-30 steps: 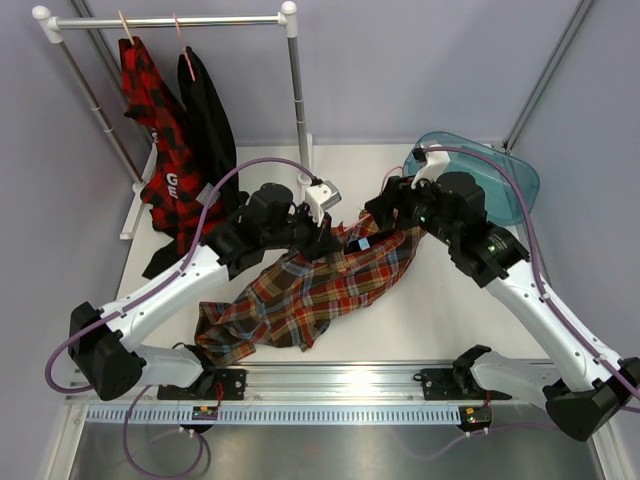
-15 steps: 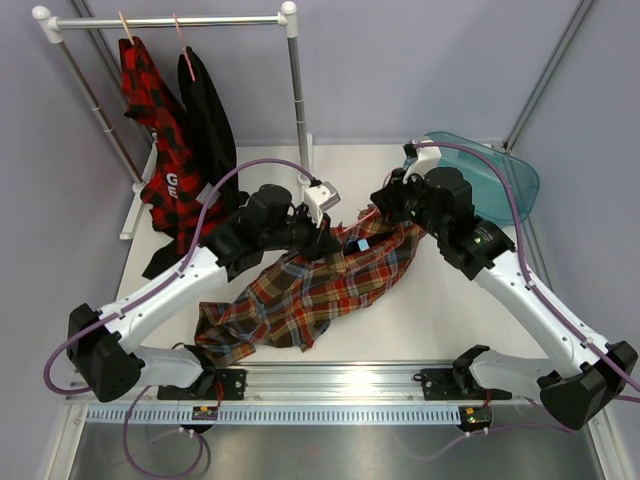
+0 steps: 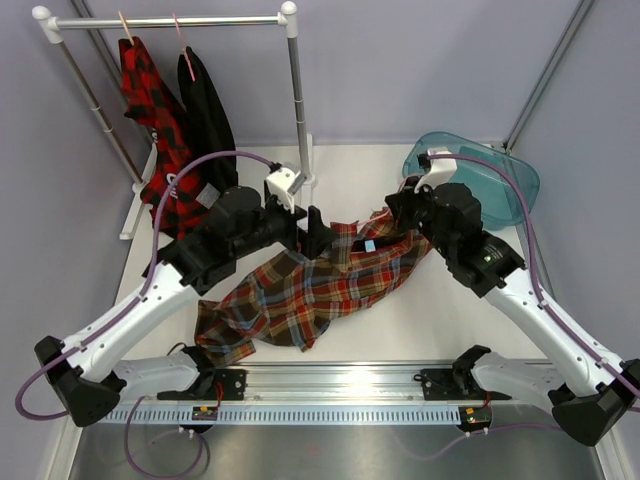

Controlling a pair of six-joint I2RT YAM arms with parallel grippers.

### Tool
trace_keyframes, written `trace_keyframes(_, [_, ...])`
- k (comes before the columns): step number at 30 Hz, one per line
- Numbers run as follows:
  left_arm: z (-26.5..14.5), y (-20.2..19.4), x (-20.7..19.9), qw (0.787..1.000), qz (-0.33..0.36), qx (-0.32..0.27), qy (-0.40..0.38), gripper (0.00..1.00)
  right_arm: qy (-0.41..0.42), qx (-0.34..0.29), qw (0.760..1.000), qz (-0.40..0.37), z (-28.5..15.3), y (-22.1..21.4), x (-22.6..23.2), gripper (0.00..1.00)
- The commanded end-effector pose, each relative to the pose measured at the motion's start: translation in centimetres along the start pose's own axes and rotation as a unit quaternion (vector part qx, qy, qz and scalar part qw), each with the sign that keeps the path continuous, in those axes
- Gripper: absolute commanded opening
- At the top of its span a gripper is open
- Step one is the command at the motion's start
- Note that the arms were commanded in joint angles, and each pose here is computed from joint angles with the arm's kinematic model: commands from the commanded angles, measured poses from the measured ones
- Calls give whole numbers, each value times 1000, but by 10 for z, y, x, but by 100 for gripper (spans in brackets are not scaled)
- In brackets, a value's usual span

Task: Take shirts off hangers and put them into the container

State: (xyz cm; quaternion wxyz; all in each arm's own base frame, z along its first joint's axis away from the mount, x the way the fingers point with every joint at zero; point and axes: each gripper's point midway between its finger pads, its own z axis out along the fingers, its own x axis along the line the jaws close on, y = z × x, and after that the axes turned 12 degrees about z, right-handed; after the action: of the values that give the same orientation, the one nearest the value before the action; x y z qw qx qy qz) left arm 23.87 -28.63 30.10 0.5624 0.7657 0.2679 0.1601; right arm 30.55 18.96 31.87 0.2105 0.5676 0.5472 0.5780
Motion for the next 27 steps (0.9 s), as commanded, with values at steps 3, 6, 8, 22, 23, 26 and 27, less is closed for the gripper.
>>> trace_keyframes(3, [-36,63,14,987,-78,-99,100,96,-65,-79,995,11,-11,30,-13,0])
trace_keyframes(6, [-34,70,4,983,-96,-104,121,90,-101,-90,991,18,-10,31,-20,0])
trace_keyframes(8, [-32,72,6,978,-96,-102,156,88,-121,-91,988,21,-9,32,-23,0])
trace_keyframes(22, [35,2,0,954,-66,3,293,80,-154,-86,983,51,-14,30,-26,0])
trace_keyframes(23, [37,-1,-1,953,-65,6,295,80,-155,-85,983,52,-15,29,-27,0])
trace_keyframes(26, [47,-3,-8,953,-55,11,296,80,-156,-81,983,52,-16,27,-27,0])
trace_keyframes(27, [49,-2,-9,953,-53,12,297,80,-155,-81,983,53,-15,26,-27,0])
